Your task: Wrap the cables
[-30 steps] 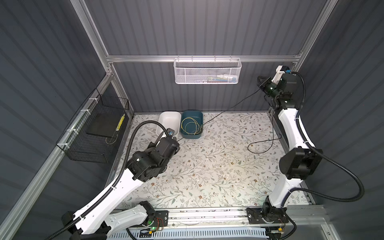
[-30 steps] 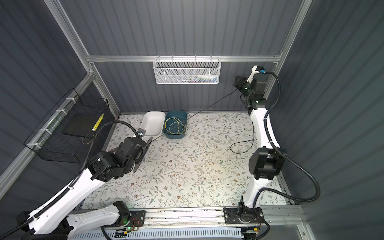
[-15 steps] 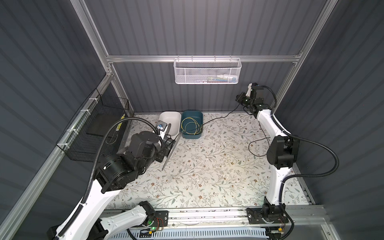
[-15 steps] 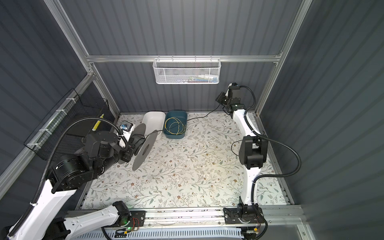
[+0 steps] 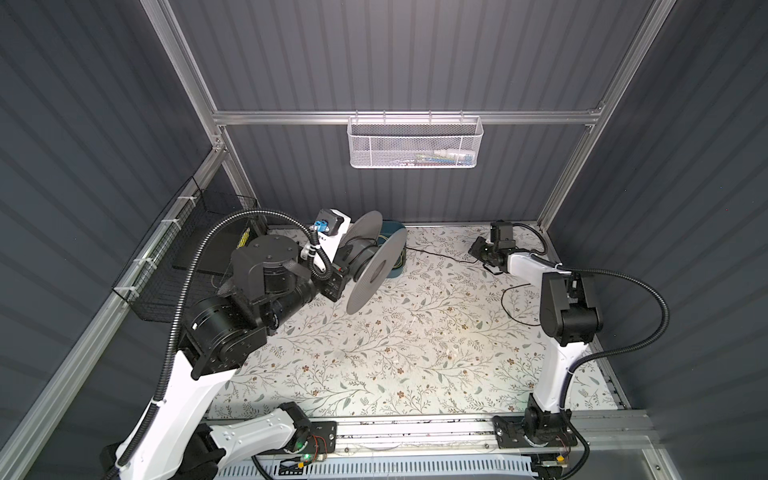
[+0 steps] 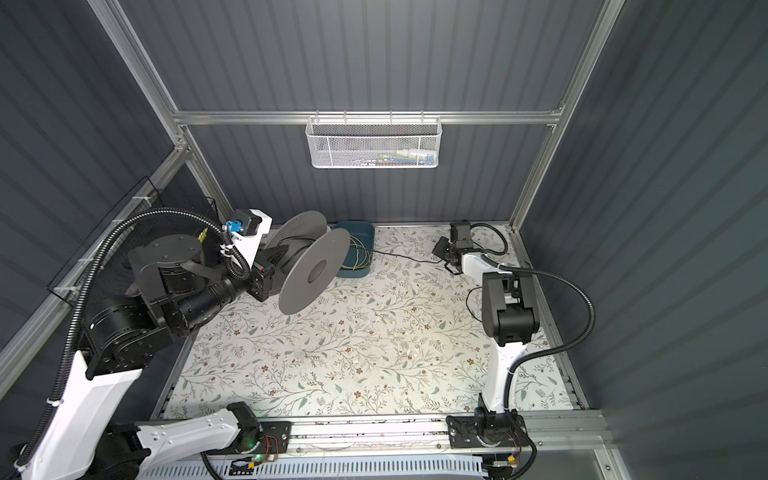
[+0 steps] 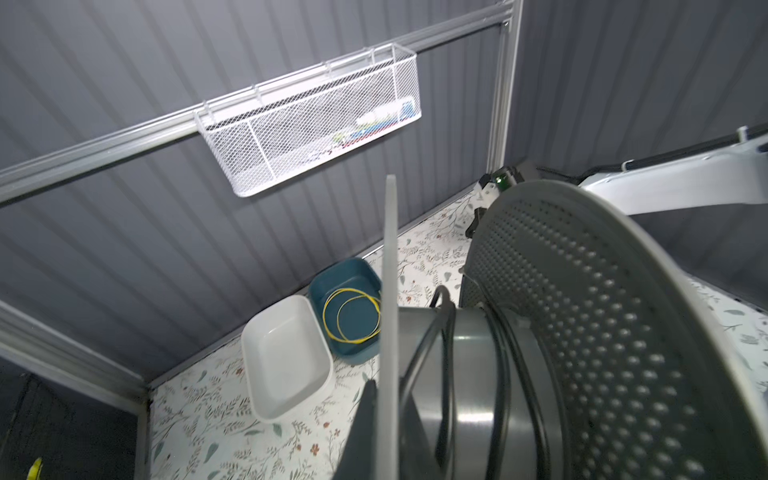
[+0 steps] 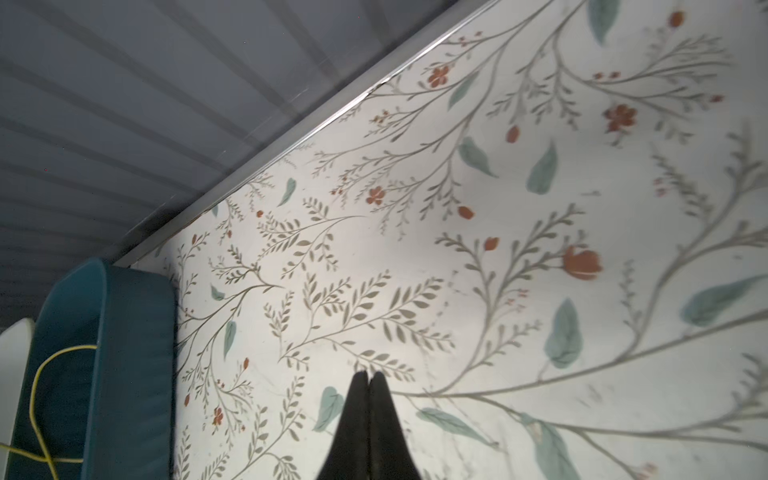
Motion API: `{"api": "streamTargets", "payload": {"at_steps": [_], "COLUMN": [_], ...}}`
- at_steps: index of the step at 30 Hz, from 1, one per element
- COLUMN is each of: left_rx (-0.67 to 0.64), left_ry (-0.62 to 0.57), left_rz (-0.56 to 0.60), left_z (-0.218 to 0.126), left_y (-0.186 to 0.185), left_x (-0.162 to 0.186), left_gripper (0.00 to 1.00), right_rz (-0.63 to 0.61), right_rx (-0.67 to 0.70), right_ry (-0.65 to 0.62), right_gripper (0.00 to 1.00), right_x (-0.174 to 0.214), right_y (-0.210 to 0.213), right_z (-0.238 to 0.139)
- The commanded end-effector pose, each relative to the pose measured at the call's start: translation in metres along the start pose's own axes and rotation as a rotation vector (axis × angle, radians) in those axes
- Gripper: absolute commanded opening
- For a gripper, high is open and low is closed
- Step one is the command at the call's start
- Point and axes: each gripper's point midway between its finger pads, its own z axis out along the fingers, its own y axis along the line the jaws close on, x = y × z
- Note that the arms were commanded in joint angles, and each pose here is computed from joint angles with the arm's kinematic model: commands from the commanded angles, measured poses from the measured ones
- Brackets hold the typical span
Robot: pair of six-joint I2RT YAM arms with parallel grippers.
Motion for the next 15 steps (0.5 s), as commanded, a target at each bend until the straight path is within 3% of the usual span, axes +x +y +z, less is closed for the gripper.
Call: {"api": "streamTargets", "payload": {"at_steps": [1, 10, 15], "left_rx": [-0.034, -0.328, -0.61], "left_ry": [-0.153, -0.25, -0.222], "left_rz": [-0.044, -0.216, -0.229], "left_z": [-0.01, 0.05, 0.083], "left_y": [0.011, 0.055, 0.091], "left_x": [-0.044, -0.085, -0.075], "left_gripper": [0.0, 0.0, 0.0], "right_rz": [-0.01, -0.157, -0.215], "right_rx": [-0.011, -0.099, -0.206], "right_ry": [-0.093, -0.053, -0.059], "right_gripper": [0.0, 0.0, 0.0], "right_x": [-0.024, 0.063, 0.098], "right_y": [0.002, 0.066, 0.106], "right_z": [-0.018, -0.052, -0.105]}}
